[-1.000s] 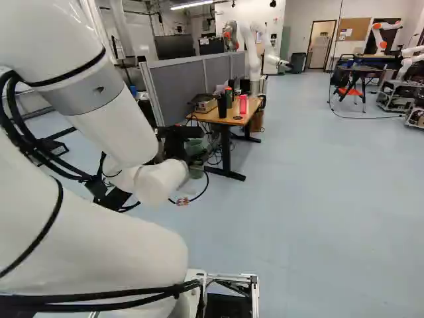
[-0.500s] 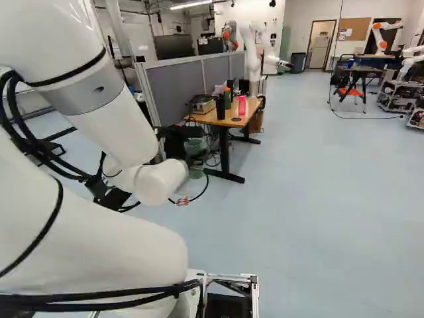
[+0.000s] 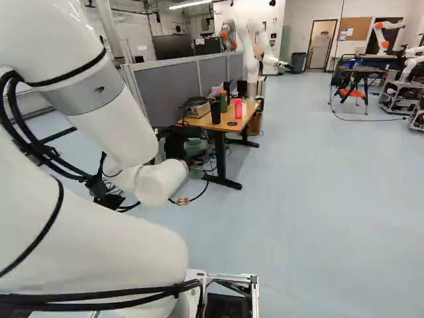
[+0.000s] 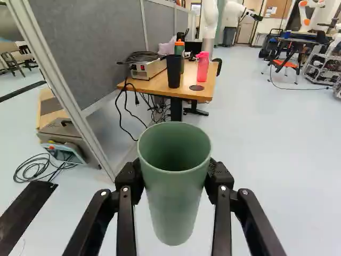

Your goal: Place the green cup on the table

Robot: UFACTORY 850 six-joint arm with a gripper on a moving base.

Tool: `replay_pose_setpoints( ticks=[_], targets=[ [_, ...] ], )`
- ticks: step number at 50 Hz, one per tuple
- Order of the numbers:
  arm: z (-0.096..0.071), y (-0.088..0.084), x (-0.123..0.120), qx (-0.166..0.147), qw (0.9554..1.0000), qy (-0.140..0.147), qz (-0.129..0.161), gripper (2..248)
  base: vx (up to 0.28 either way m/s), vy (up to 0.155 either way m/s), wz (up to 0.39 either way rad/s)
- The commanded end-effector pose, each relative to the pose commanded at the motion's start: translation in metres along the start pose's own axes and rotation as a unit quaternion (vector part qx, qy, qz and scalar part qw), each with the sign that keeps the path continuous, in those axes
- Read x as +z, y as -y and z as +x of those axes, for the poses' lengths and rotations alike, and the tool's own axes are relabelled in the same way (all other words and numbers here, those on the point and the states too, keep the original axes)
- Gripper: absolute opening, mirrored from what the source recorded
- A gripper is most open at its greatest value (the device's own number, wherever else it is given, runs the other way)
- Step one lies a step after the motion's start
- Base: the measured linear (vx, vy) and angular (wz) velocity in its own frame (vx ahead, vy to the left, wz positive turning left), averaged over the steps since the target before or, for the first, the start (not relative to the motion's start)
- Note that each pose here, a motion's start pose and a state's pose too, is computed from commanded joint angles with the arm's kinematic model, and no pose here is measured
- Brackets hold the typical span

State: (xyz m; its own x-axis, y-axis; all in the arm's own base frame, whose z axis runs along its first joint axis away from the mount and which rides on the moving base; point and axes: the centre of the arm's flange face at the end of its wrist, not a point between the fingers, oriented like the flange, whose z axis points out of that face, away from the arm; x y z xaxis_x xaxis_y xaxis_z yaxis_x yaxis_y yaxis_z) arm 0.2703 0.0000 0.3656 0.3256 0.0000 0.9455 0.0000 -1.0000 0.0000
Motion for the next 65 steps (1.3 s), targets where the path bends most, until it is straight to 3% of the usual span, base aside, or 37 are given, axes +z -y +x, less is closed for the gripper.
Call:
replay_pose_setpoints(
  ticks=[65],
  targets=[
    [0.0000, 0.0000, 0.0000, 0.000, 1.0000, 0.000, 0.000, 126, 0.227, -0.082, 0.009]
  ],
)
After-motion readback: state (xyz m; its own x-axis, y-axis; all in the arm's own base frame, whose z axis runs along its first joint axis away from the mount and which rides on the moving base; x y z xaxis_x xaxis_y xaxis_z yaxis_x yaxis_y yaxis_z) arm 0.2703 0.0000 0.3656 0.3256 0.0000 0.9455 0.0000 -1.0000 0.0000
